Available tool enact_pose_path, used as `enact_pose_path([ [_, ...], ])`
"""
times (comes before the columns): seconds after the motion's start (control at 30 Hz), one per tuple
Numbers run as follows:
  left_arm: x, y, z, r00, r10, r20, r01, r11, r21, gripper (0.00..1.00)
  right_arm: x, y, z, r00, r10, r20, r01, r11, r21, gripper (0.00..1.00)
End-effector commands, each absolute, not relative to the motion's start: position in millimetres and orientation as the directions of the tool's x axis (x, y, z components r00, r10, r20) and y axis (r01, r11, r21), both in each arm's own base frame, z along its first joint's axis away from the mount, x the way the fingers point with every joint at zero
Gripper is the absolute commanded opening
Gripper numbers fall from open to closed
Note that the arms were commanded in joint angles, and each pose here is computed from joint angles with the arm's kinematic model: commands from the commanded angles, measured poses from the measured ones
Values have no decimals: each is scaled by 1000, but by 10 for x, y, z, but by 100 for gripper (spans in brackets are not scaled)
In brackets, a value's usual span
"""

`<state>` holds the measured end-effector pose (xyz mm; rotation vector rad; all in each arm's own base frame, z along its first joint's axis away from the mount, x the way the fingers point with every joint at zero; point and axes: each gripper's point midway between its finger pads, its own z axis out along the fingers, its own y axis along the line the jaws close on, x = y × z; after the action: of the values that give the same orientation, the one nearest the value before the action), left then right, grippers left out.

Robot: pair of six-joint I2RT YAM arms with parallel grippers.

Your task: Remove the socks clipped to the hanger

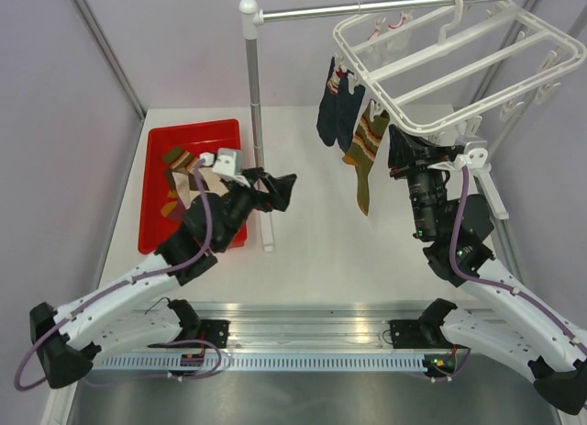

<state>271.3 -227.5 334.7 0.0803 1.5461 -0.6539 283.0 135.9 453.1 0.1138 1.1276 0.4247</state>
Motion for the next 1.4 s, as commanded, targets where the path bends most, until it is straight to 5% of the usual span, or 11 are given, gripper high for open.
enact_pose_path([
  [0.0, 2785, -2674, 3501, -21, -314, -949, 451, 844, -289, 95, 2764, 1281, 4722, 379, 417, -826, -274, 903, 330, 1],
  [0.3, 3029, -4031, 3041, -58, -243, -968, 462, 854, -242, 100, 2781, 1323, 4778, 356, 418, -836, -282, 901, 330, 1],
  [0.73, 3397, -4516, 2674, -38, -193, -980, 360, 912, -194, 99, 2785, 1366, 4810, 332, 431, -839, -297, 892, 341, 1],
  [0.83, 3471, -4396, 2618, -15, -153, -988, 288, 946, -151, 88, 2767, 1350, 4818, 333, 432, -838, -297, 892, 342, 1],
  [1.03, 3426, -4148, 2608, 28, -90, -996, 252, 964, -80, 3, 2728, 1332, 4791, 326, 427, -844, -302, 893, 335, 1],
  [1.2, 3250, -3956, 2746, 51, -114, -992, 299, 950, -94, 2, 2675, 1284, 4734, 320, 435, -842, -302, 889, 345, 3],
  [1.37, 3122, -3937, 2818, 76, -47, -996, 334, 942, -19, 2, 2615, 1253, 4678, 304, 449, -840, -312, 880, 358, 20],
])
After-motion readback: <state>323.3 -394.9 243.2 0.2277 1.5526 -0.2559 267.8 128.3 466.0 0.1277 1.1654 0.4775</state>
